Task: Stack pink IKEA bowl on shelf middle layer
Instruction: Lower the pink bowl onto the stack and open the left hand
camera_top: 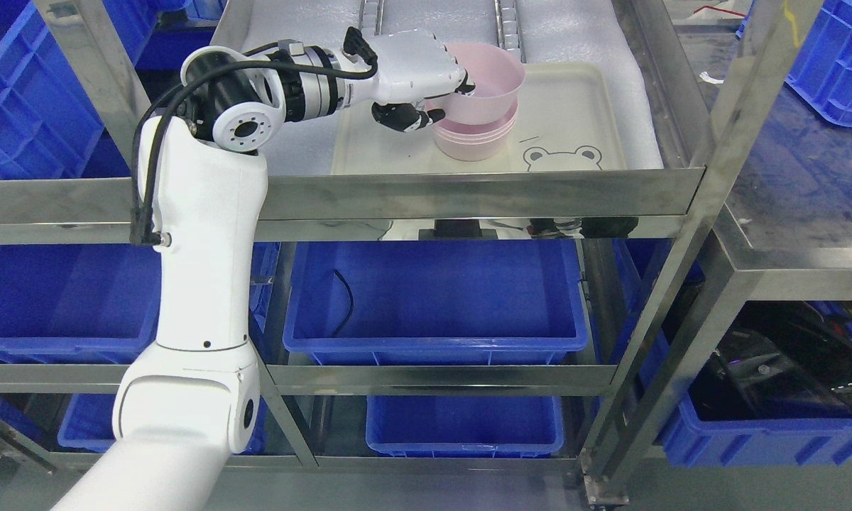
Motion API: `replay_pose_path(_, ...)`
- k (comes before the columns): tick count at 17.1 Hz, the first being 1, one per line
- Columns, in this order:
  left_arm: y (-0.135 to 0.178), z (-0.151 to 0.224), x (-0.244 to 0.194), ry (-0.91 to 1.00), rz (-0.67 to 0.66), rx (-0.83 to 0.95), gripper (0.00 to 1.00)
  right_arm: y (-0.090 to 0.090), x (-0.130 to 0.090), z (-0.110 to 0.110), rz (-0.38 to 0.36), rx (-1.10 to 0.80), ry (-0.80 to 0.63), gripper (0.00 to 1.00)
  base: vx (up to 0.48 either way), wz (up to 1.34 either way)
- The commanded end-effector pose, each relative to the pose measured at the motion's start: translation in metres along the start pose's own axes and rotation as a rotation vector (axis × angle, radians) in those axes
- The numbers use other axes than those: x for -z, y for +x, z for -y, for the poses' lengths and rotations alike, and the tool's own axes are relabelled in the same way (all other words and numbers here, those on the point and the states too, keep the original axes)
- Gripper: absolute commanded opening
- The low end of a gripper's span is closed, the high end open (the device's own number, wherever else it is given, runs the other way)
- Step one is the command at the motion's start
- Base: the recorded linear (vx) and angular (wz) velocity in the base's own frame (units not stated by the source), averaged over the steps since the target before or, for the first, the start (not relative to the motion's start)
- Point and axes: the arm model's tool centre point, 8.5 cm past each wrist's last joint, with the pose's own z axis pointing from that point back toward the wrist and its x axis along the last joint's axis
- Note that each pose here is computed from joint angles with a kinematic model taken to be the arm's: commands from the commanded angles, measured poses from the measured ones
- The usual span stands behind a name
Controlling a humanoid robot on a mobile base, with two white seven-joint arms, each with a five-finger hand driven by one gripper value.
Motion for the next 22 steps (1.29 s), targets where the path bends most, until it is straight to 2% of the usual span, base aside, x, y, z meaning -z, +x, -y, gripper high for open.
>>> replay_pose_path(1,-0.001,0.02,0.021,-0.106,0.005,-0.017,0.05,0.006,0.003,0.011,0.018,-0.001,-0.017,1.0,-0.01,0.04)
replay_pose_path(4,-0.005,0.027,0.025,-0.118,-0.003,-0.028,0.05,0.006,0.003,0.011,0.019,-0.003,-0.017,1.0,-0.006,0.02)
replay_pose_path(8,-0.008,0.017,0.026,-0.078,-0.009,-0.017,0.06,0.006,0.003,0.011,0.018,0.0,-0.017,1.0,0.003,-0.01)
replay_pose_path(13,-0.009,0.02,0.027,-0.091,-0.019,-0.012,0.11,0.006,0.003,0.011,0.018,-0.001,-0.017,1.0,0.001,0.02)
replay_pose_path(15,-0.009,0.022,0.028,-0.092,-0.018,-0.018,0.29,0.006,0.003,0.011,0.019,-0.003,-0.017,1.0,0.003,-0.03)
replay_pose_path(16,-0.01,0.022,0.027,-0.092,-0.02,-0.019,0.44,0.006,0.003,0.011,0.018,-0.001,-0.017,1.0,0.002,-0.02)
replay_pose_path(18,-0.01,0.023,0.026,-0.089,-0.021,-0.026,0.51,0.006,0.003,0.011,0.018,-0.001,-0.017,1.0,0.0,0.0)
replay_pose_path(22,-0.023,0.01,0.009,-0.01,-0.053,-0.05,0.79,0.006,0.003,0.011,0.019,-0.003,-0.017,1.0,-0.001,0.0)
